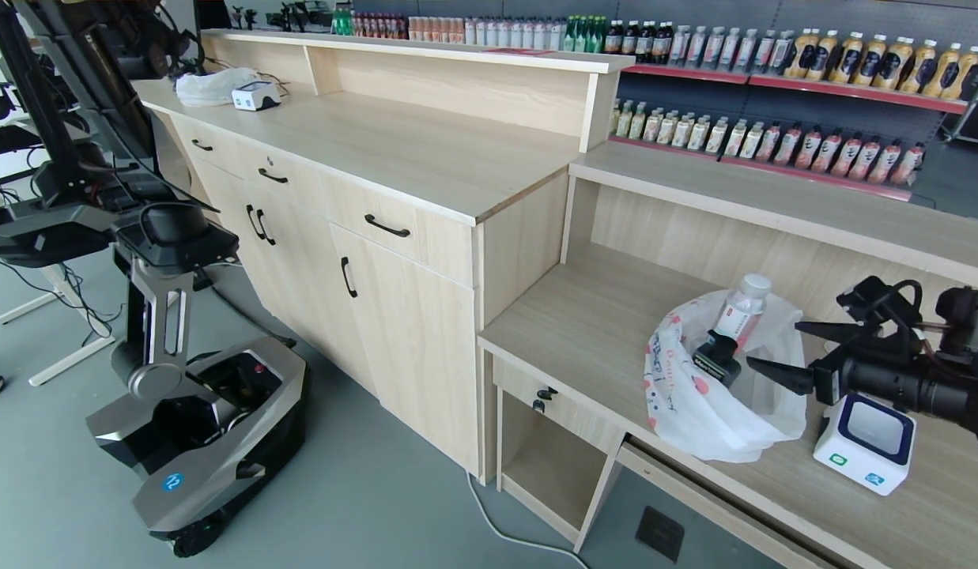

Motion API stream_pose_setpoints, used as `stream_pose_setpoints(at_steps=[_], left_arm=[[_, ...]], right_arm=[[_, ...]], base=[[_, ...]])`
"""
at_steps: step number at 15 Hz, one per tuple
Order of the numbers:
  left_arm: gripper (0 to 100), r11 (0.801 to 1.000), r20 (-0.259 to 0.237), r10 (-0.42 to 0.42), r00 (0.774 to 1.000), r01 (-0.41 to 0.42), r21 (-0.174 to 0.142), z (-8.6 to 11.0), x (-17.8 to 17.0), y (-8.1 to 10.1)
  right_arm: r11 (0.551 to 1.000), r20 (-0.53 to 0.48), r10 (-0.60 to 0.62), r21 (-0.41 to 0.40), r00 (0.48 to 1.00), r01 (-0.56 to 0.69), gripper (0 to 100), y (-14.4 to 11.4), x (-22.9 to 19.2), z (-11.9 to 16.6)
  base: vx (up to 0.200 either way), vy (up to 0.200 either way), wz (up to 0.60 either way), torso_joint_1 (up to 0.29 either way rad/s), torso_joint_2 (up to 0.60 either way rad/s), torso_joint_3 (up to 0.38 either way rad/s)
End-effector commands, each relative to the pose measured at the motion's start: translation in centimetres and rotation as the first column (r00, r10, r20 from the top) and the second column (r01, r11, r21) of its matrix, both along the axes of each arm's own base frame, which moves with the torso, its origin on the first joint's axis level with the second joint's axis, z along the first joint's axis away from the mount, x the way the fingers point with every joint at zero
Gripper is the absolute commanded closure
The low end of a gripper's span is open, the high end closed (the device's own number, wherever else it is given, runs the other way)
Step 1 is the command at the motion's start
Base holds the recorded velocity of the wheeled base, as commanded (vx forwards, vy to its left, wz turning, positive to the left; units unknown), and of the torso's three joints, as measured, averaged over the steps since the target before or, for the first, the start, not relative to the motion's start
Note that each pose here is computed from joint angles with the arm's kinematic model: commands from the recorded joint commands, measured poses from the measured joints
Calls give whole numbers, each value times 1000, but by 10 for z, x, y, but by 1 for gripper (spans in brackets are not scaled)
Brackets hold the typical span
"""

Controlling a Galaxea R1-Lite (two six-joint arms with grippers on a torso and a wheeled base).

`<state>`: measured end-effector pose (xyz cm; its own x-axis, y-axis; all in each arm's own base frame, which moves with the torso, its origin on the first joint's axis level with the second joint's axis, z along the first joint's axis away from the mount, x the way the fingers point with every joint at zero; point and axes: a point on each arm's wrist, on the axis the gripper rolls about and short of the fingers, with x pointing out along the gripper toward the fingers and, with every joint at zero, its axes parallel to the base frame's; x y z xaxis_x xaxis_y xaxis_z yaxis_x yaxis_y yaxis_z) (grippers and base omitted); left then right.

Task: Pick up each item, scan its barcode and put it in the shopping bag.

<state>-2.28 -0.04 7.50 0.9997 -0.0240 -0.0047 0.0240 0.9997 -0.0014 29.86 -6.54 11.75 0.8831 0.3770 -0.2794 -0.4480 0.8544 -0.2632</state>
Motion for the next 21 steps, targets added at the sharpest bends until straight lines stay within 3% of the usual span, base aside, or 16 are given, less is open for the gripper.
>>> stream_pose_setpoints(at_steps=[1,4,6,9,12,13,16,21], left_arm=[[0,1000,-1,1,1000,-1,0,0,0,0],[0,1000,-1,1,1000,-1,0,0,0,0],[0,1000,-1,1,1000,-1,0,0,0,0],[0,1000,-1,1,1000,-1,0,0,0,0],[0,1000,-1,1,1000,-1,0,0,0,0],[0,1000,-1,1,1000,-1,0,0,0,0],[0,1000,-1,1,1000,-1,0,0,0,0],[0,1000,-1,1,1000,-1,0,0,0,0]], right_arm=[[991,90,-115,-60,989,120,0,-13,-63,44],[951,160,-208,-199,965,238,0,-39,-88,55],[924,233,-249,-235,940,303,0,-51,-96,71],[920,286,-315,-143,905,366,0,-48,-105,97],[871,298,-431,-110,852,479,0,-41,-119,108],[831,278,-512,-82,813,551,0,-39,-126,109],[781,191,-608,-36,771,624,0,-30,-142,107],[766,168,-634,-2,755,643,0,-9,-170,94]], base=[[0,0,0,0,0,0],[0,0,-200,1,1,1],[0,0,-600,-2,5,5],[0,0,-600,-1,2,2],[0,0,-600,5,2,2],[0,0,-600,-7,2,7],[0,0,-600,5,-1,5],[0,0,-600,3,-1,2]])
